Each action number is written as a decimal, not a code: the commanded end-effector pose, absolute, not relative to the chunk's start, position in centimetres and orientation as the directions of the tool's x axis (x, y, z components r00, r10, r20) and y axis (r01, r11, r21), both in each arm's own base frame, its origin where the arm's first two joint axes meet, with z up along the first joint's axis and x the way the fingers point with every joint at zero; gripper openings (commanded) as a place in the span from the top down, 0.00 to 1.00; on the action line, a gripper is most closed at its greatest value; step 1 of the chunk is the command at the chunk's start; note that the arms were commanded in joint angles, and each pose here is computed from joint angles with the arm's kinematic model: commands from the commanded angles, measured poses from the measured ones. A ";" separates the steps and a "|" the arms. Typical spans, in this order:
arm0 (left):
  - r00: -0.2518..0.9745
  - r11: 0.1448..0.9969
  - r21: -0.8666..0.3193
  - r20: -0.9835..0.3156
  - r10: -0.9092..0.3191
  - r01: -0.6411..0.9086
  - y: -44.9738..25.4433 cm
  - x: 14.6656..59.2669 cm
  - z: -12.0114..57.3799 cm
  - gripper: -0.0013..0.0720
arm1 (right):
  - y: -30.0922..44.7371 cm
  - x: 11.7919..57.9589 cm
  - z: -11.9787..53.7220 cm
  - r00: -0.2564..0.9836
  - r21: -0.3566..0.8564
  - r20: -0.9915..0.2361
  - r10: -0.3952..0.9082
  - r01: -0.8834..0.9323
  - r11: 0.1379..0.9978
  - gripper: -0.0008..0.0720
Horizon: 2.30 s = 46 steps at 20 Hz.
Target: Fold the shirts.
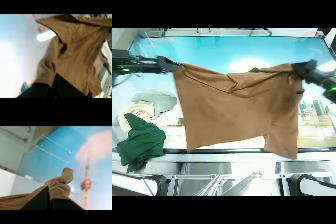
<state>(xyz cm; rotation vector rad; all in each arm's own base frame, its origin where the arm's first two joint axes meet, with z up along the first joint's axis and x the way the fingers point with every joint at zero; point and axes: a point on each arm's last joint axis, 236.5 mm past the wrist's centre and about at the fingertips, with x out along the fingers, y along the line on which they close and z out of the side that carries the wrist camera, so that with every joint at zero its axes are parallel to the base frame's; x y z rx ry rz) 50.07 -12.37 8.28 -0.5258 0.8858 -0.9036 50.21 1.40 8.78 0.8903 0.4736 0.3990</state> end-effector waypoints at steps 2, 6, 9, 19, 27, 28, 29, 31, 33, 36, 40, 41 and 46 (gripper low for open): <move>0.181 0.429 -0.851 -0.391 -0.903 0.302 -14.3 53.7 2.4 0.00 | -2.0 52.5 1.4 0.839 0.805 -0.273 0.470 -0.068 0.589 0.47; 0.105 0.372 -0.885 -0.357 -0.928 0.279 -10.5 51.2 7.0 0.00 | -8.4 46.2 2.8 0.754 0.762 -0.454 0.475 0.053 0.645 0.46; 0.020 0.327 -0.928 -0.329 -0.944 0.179 -9.5 46.5 7.0 0.00 | -13.7 37.0 -0.7 0.553 0.585 -0.746 0.372 0.274 0.763 0.41; 0.057 0.233 -0.972 -0.232 -0.971 0.018 -7.7 37.2 4.1 0.01 | -9.7 25.9 -8.2 0.290 0.640 -0.768 0.571 0.308 0.704 0.29; 0.090 0.192 -0.980 -0.196 -0.977 -0.054 -6.6 35.4 2.8 0.01 | -4.7 26.3 -11.7 0.234 0.731 -0.679 0.696 0.301 0.612 0.33; 0.089 0.189 -0.980 -0.194 -0.977 -0.062 -6.7 35.2 2.6 0.01 | -3.6 26.7 -12.0 0.215 0.736 -0.674 0.707 0.280 0.616 0.39; 0.089 0.186 -0.980 -0.192 -0.977 -0.069 -6.8 35.1 2.5 0.01 | -2.8 27.3 -12.2 0.209 0.740 -0.671 0.712 0.261 0.620 0.41; 0.083 0.180 -0.981 -0.186 -0.979 -0.077 -6.9 34.8 2.4 0.01 | -1.8 28.8 -12.3 0.232 0.743 -0.669 0.706 0.225 0.630 0.42; 0.057 0.207 -0.975 -0.212 -0.976 -0.084 -6.8 34.2 1.8 0.01 | -1.5 30.2 -11.6 0.278 0.763 -0.646 0.711 0.192 0.617 0.77; -0.039 0.372 -0.912 -0.371 -0.928 -0.171 -5.9 32.0 -2.0 0.01 | -1.5 30.6 -11.3 0.292 0.768 -0.639 0.712 0.187 0.612 0.96; -0.183 0.597 -0.734 -0.571 -0.800 -0.324 -4.3 28.6 -7.6 0.01 | -1.5 30.6 -11.3 0.292 0.767 -0.639 0.712 0.180 0.615 0.96; -0.200 0.601 -0.725 -0.568 -0.798 -0.336 -5.2 27.8 -8.3 0.01 | -1.5 30.6 -11.3 0.292 0.768 -0.639 0.712 0.179 0.615 0.96; -0.332 0.643 -0.683 -0.551 -0.765 -0.346 -9.8 23.2 -11.2 0.03 | -1.4 30.8 -11.1 0.300 0.774 -0.631 0.716 0.171 0.610 0.96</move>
